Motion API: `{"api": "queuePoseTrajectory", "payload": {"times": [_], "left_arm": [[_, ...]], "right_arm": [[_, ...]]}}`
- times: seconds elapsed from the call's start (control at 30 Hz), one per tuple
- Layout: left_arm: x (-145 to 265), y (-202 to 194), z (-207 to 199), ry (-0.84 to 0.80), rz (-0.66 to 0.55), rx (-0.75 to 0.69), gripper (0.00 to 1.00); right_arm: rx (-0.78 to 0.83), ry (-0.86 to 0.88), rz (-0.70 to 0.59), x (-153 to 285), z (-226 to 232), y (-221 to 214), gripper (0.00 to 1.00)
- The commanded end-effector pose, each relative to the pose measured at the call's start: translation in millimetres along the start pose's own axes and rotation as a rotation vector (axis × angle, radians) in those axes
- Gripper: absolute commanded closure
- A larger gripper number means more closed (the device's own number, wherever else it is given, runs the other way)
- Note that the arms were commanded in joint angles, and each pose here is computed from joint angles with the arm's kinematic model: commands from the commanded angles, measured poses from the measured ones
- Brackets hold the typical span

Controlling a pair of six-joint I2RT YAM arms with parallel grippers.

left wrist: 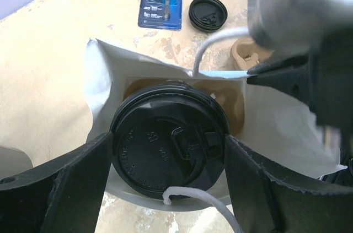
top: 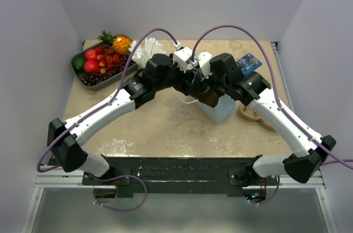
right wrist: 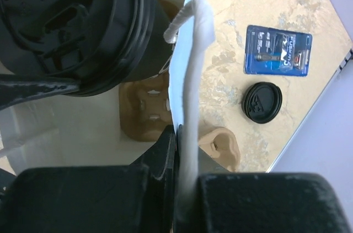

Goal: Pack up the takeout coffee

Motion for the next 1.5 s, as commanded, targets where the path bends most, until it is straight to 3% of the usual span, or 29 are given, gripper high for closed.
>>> {"api": "queuePoseTrajectory", "payload": {"times": [0.0,0.27,0.57,0.9,1.17,1.33,1.47], "left_arm": [[11,-33,-15,-0.05,0.074,-0.043,1.0],[43,1,-24,-0.095,-0.138,-0.132,1.0],[47,29,-12,-0.062,-0.25,-0.541,1.0],[29,26,-10,-0.102,-0.118,-0.79,1.0],[41,10,-30,-0.27,-0.076,-1.022,1.0],[55,-1,-40,-0.29,-0.086,-1.154,1.0],[63,12,-48,-0.322,-0.121,-1.212,1.0]], "right_arm": [[-0.106,-0.015,-0.297,32,-14,71,1.0],[-0.1,0.074,-0.332,39,-6,95,1.0],[-0.048,0.183,-0.316,38,13,92,1.0],[-0.023,0.211,-0.334,42,18,88,1.0],[-0.02,0.251,-0.326,45,27,74,1.0],[0.01,0.248,-0.329,45,27,73,1.0],[0.04,0.29,-0.329,46,34,71,1.0]]}}
Point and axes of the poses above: each gripper's point midway between its finger pads, its own x axis back along the fingers, its own z axis along the line the jaws close on, y = z × x, the point moved 1 cm from there along x, back along the fingers, and after that the axes turned 3 degrees about -x, right-handed, at the moved point
